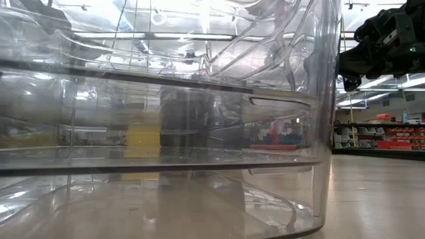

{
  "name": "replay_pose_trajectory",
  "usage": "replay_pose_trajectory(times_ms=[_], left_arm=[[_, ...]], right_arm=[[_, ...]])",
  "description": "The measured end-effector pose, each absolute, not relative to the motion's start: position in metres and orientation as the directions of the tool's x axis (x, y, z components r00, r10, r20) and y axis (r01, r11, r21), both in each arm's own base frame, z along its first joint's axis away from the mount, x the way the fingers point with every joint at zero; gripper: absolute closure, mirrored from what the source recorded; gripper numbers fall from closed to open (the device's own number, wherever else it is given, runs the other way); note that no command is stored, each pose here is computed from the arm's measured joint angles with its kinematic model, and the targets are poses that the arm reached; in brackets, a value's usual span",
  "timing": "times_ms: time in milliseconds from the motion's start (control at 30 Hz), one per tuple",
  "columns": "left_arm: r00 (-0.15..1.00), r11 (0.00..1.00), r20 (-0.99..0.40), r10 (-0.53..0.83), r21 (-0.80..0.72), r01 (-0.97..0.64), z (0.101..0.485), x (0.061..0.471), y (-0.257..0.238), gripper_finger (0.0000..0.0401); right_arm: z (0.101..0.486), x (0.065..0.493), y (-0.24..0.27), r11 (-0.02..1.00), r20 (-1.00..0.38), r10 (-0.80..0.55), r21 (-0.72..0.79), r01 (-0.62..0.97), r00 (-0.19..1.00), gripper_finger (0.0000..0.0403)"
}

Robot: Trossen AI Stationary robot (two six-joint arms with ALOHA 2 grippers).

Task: Stack baskets by color
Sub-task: Return to Home Position

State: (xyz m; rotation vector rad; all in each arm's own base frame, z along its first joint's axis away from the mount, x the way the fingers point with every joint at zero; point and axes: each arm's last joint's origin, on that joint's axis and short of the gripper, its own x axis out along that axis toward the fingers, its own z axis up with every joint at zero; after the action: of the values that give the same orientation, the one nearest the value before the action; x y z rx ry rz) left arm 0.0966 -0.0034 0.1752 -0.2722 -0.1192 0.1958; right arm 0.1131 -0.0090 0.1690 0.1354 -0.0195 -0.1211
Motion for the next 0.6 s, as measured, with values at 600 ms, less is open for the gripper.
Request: replay_pose_trajectory(times_ms=[600], left_arm=[[0.974, 0.944, 0.091, 0.208, -0.278, -0.176, 0.1752, 0.0966, -0.0034, 0.0365]], right_arm=[[0.169, 0.1131, -0.009, 0.984, 0.011, -0.122, 0.136, 0.119, 0.992, 0.0368]])
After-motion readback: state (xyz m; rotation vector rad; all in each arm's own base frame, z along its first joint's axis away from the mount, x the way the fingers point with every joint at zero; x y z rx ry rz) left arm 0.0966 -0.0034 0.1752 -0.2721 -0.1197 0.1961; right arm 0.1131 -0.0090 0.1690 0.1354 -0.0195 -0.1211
